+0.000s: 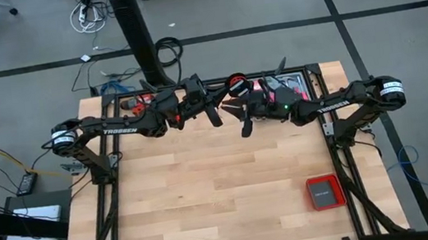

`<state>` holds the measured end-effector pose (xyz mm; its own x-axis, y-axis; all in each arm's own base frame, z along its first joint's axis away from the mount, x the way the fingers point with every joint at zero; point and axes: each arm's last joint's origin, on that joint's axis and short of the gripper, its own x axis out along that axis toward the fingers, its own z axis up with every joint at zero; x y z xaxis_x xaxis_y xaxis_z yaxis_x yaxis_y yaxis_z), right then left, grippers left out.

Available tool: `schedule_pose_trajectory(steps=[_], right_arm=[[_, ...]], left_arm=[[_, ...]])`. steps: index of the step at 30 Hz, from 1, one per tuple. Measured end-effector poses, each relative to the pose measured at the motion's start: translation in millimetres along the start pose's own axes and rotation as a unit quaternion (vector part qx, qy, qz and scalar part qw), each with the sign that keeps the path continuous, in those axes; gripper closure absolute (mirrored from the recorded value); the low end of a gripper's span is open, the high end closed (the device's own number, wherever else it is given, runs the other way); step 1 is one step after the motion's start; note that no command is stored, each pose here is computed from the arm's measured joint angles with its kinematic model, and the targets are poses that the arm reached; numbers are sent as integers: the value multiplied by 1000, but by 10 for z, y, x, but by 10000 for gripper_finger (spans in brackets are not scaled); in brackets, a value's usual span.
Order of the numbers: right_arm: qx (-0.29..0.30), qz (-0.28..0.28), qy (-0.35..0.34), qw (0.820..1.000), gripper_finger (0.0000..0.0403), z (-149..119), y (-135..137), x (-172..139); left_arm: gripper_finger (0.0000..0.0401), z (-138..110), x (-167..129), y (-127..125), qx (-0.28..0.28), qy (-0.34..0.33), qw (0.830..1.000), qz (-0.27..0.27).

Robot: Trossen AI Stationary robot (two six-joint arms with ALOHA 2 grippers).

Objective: Coil cords
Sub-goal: Coil the red wire on the black spool

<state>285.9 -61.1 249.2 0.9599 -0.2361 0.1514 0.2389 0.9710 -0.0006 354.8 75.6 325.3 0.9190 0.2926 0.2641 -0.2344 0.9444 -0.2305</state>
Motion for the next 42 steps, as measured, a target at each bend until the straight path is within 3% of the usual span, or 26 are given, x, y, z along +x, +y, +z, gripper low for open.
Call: schedule_pose_trajectory(steps=[7, 19, 29, 42], right_arm=[[27, 31, 9, 999, 326, -16, 12, 0], [18, 22, -7, 1000, 329, 95, -16, 65], [6, 32, 39, 999, 362, 106, -9, 135], [7, 39, 58, 998, 360, 70, -3, 132]], left_arm=[[401, 0, 0, 0, 0, 0, 1000, 0], [401, 0, 0, 0, 0, 0, 1000, 0], [401, 4, 1, -1, 0, -3, 1000, -2], [401, 2, 1, -4, 0, -1, 1000, -6]])
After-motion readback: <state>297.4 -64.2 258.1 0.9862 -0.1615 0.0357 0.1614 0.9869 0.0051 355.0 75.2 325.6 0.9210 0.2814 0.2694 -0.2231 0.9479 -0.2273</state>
